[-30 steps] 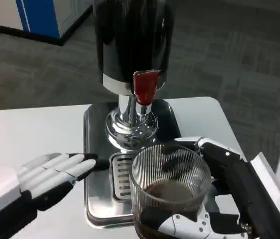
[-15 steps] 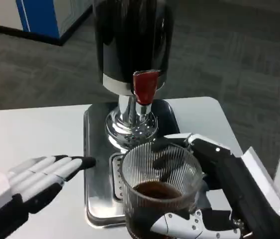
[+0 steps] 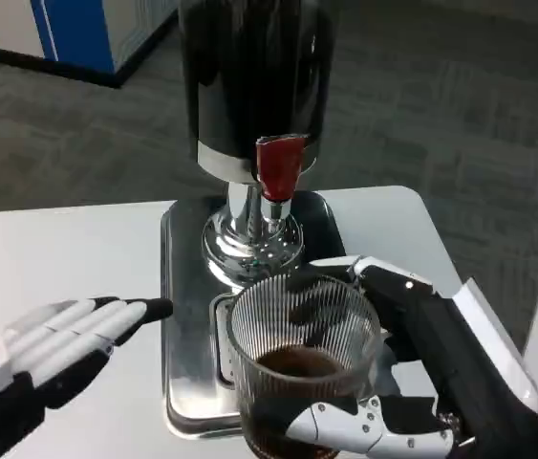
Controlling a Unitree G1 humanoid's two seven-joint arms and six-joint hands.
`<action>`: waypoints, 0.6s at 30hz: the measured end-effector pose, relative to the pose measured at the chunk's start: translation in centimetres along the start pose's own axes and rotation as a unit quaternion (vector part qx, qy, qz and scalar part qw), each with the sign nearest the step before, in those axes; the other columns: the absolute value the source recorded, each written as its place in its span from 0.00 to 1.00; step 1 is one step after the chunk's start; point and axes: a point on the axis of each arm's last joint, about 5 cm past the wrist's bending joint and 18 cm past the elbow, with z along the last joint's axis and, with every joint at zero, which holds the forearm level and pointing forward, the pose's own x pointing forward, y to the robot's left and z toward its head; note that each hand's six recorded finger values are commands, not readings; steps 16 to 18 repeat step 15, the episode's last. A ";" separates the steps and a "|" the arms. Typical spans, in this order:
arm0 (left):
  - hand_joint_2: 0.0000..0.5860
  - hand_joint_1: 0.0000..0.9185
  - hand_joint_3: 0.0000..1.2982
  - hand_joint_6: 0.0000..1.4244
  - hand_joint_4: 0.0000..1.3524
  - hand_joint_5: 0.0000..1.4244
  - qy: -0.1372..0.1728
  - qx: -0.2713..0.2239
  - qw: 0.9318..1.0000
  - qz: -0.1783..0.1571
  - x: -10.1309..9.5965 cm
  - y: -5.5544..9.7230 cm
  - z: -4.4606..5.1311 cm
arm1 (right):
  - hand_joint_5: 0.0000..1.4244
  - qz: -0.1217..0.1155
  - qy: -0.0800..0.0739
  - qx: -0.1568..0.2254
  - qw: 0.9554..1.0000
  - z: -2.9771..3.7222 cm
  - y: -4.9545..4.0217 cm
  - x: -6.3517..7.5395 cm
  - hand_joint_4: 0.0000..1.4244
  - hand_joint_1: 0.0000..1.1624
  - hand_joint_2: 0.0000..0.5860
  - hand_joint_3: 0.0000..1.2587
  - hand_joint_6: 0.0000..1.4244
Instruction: Grasp the cup under the faucet to collect the drink, then remove the cup.
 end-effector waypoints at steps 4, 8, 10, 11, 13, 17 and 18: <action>0.06 0.00 0.01 0.00 0.00 0.00 0.004 0.000 1.000 -0.001 0.0 0.0 -0.10 | 1.00 0.001 -0.001 -0.001 1.000 -0.02 -0.01 0.1 0.89 0.84 0.12 0.84 1.00; 0.06 0.00 0.01 0.00 0.00 0.00 0.008 -0.003 1.000 -0.001 -0.1 -0.1 -0.28 | 1.00 0.003 0.000 0.000 1.000 -0.08 0.04 0.2 0.90 0.84 0.12 0.84 1.00; 0.06 0.00 0.01 0.00 0.00 0.00 0.010 -0.003 1.000 -0.001 -0.1 -0.1 -0.32 | 1.00 0.004 0.000 0.000 1.000 -0.10 0.08 0.2 0.90 0.84 0.12 0.84 1.00; 0.06 0.00 0.01 0.00 0.00 0.00 0.010 -0.003 1.000 -0.001 -0.1 -0.1 -0.33 | 1.00 0.005 0.000 0.001 1.000 -0.11 0.11 0.2 0.90 0.84 0.12 0.84 1.00; 0.06 0.00 0.01 0.00 0.00 0.00 0.010 -0.003 1.000 -0.001 -0.1 -0.1 -0.35 | 1.00 0.007 0.001 0.001 1.000 -0.18 0.18 0.3 0.90 0.84 0.12 0.84 1.00; 0.06 0.00 0.01 0.00 0.00 0.00 0.010 -0.003 1.000 -0.001 -0.1 -0.1 -0.36 | 1.00 0.009 0.003 0.002 1.000 -0.29 0.26 0.4 0.90 0.84 0.12 0.84 1.00; 0.06 0.00 0.01 0.00 0.00 0.00 0.010 -0.003 1.000 -0.001 -0.1 -0.1 -0.36 | 1.00 0.009 0.003 0.002 1.000 -0.29 0.26 0.4 0.90 0.84 0.12 0.84 1.00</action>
